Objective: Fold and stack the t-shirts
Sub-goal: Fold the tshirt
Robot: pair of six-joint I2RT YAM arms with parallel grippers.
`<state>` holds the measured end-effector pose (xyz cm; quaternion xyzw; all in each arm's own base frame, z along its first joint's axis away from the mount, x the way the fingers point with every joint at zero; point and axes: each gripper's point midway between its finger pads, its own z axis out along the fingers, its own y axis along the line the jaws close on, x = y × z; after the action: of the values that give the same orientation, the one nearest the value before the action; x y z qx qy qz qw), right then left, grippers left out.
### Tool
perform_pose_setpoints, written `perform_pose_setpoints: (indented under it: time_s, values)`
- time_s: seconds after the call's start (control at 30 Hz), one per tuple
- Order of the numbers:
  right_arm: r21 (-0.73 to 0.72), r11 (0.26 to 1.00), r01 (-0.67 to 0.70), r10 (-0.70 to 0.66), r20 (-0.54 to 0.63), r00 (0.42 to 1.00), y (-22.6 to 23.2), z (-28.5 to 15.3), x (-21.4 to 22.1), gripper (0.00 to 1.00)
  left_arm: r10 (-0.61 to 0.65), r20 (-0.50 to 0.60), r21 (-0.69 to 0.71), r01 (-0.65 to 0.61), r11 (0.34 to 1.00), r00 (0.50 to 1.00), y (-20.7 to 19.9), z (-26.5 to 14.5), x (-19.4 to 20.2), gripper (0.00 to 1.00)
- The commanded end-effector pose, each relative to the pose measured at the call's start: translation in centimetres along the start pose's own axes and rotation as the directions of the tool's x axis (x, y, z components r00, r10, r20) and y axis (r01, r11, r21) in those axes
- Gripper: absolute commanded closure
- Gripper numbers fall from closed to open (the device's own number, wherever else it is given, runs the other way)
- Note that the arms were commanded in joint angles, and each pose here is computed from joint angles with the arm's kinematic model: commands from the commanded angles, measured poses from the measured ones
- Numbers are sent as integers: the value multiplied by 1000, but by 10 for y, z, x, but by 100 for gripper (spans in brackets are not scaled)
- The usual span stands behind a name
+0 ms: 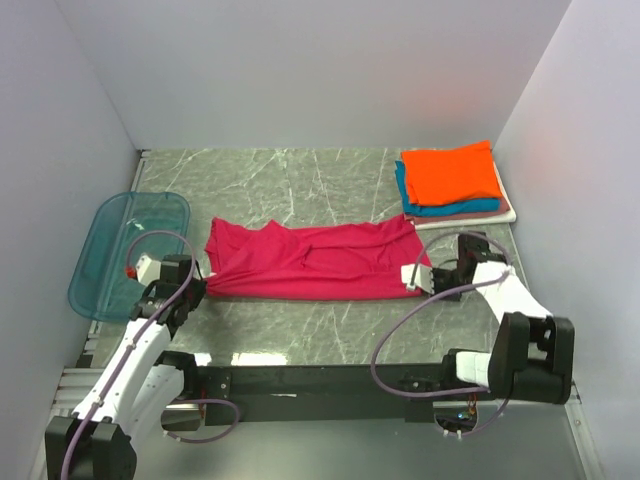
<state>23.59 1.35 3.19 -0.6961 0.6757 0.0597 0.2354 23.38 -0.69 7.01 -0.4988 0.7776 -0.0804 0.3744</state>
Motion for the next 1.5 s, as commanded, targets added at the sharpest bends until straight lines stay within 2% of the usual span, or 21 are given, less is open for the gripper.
perform_pose_setpoints:
  time_s: [0.0,0.2,0.33,0.4,0.57,0.67,0.7,0.73,0.77,0.83,0.97,1.07,1.1,1.13,1.17,1.2,1.23,1.27,1.37,1.43,1.47]
  values:
    - [-58,998,-11,9,-39,999,38,-10,14,100,19,-23,2,-19,1000,1000,-4,-7,-1,100]
    - [-80,996,-28,21,-84,996,81,-23,24,100,22,-121,12,-20,1000,992,-4,-10,18,100]
    - [-95,995,-34,23,-107,994,105,-33,20,100,-4,-133,46,10,999,991,-9,-22,17,99]
    - [-35,998,-50,45,-147,988,100,-39,23,100,-7,-130,45,13,999,991,-11,-26,15,99]
    - [-98,995,-26,6,-199,980,106,-52,29,100,5,-172,-15,-8,1000,985,-3,-19,24,99]
    - [-107,994,-33,16,-152,988,102,-57,18,85,23,-186,21,-20,1000,982,-10,-25,23,97]
    - [-91,995,-41,27,-143,989,98,-59,15,72,25,-179,67,-13,998,983,-19,-31,20,94]
    - [-62,998,-34,26,-134,991,89,-64,12,47,44,-184,114,-24,993,982,-26,-38,19,78]
    - [-39,999,-34,29,-125,992,84,-66,10,25,45,-168,154,-19,988,985,-36,-46,12,69]
    - [26,999,-31,33,-83,996,65,-74,0,13,44,-123,203,-18,979,991,-41,-62,-1,47]
    - [109,992,-69,64,53,997,31,-82,-24,8,64,-55,260,-47,964,996,-52,-86,-21,37]
    - [182,971,-157,106,262,959,-7,-92,-58,7,154,-17,363,-137,922,988,-72,-93,-26,33]
    - [200,954,-224,150,331,932,-21,-96,-67,7,209,4,403,-193,895,978,-81,-91,-25,27]
    - [193,945,-263,147,469,871,-33,-103,-92,7,237,-3,446,-211,870,971,-91,-90,-21,25]
    - [141,937,-320,200,535,821,-40,-99,-101,7,249,3,516,-215,829,968,-112,-92,-21,25]
    - [79,924,-375,259,592,763,-48,-99,-114,6,294,-42,498,-235,835,955,-117,-77,-11,25]
    - [64,938,-341,242,583,775,-56,-102,-126,7,314,-59,499,-244,831,948,-125,-71,-9,28]
    - [-64,967,-245,238,559,795,-47,-78,-155,9,325,-47,514,-257,819,944,-142,-72,-16,31]
    - [-179,929,-323,368,508,778,-77,-51,-206,21,410,-37,482,-343,806,911,-161,-48,-21,37]
    - [-193,899,-394,433,537,724,-114,-52,-245,26,482,-22,476,-415,776,876,-165,-41,-22,41]
    - [-242,864,-441,501,478,721,-125,-25,-248,28,495,7,487,-435,757,869,-172,-48,-29,42]
